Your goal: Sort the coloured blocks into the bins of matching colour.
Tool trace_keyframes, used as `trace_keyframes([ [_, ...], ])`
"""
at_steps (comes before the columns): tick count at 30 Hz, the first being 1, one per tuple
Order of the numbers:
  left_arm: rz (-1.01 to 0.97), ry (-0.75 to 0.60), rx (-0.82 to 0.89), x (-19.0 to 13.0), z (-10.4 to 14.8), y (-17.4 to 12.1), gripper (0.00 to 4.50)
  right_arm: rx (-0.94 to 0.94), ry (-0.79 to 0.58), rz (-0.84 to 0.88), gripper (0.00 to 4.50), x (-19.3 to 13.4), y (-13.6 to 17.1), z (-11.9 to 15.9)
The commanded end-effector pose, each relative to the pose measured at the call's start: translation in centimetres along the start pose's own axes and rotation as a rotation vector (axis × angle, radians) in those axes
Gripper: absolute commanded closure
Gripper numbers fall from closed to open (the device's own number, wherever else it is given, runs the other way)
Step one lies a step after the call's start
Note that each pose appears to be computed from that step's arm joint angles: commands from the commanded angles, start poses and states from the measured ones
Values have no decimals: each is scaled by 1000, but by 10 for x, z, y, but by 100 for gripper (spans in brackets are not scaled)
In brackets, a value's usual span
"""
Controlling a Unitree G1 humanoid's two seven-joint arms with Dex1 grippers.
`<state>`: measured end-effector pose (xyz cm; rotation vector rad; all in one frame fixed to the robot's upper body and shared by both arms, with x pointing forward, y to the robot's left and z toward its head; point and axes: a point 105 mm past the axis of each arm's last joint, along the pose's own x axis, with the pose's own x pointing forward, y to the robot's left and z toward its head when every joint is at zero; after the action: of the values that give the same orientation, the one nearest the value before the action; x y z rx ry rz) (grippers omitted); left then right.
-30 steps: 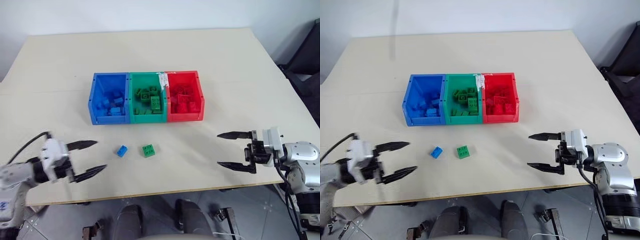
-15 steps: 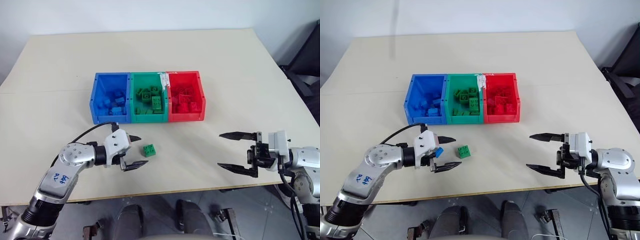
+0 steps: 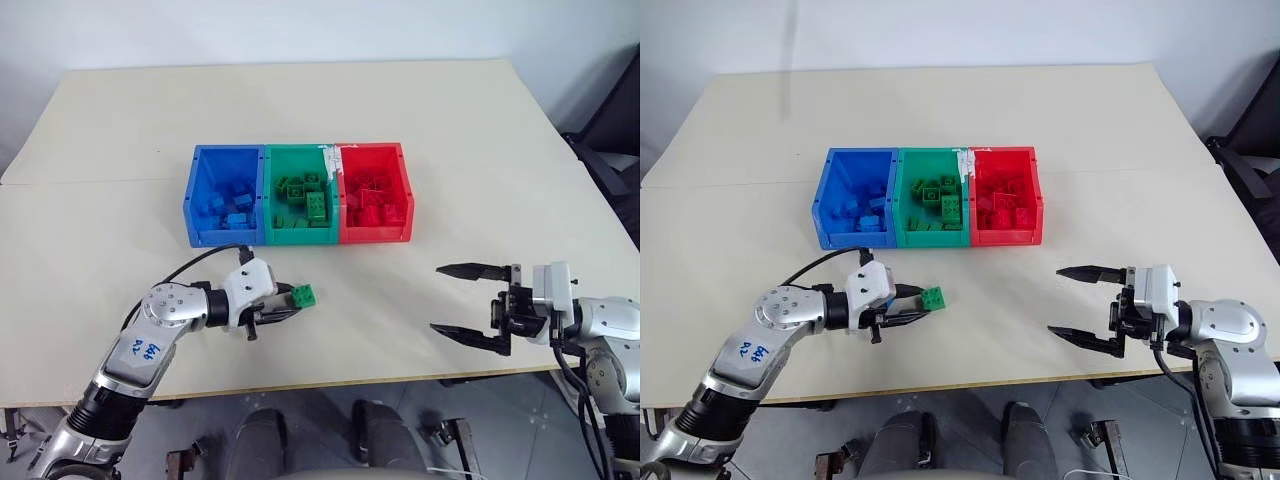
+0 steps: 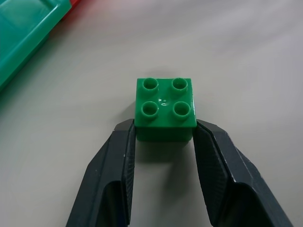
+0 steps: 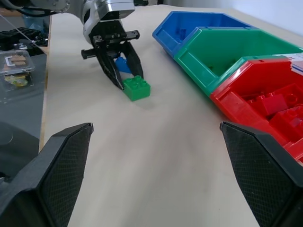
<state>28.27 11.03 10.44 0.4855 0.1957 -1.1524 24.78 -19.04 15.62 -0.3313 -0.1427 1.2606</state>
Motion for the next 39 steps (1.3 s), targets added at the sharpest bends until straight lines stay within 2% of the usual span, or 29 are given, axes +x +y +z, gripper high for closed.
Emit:
trace_keyframes([
  [1,12,-77,38,-1,12,3,305,-34,-28,1,0,3,0,9],
  [6,108,-312,10,-24,45,25,305,-45,-93,-95,0,0,-10,22],
  [10,172,-417,-17,-36,64,45,305,-64,-126,-216,0,-8,-22,33],
  [12,251,-462,-29,-33,79,69,305,-61,-160,-320,0,-16,-33,40],
  [17,302,-447,12,-3,99,103,305,-53,-163,-428,0,-27,-40,43],
  [22,368,-365,-3,19,95,126,305,-54,-147,-413,0,-23,-35,41],
  [24,393,-354,2,21,95,131,233,-60,-126,-388,0,-22,-31,39],
  [31,383,-356,-3,10,92,128,23,-46,-121,-365,0,-20,-30,35],
  [32,378,-374,-6,3,91,126,6,-44,-126,-353,0,-18,-31,34],
  [35,354,-402,2,-16,89,118,6,-40,-139,-311,0,-11,-33,34],
  [39,332,-386,96,-59,71,99,6,-45,-136,-210,0,1,-33,29],
])
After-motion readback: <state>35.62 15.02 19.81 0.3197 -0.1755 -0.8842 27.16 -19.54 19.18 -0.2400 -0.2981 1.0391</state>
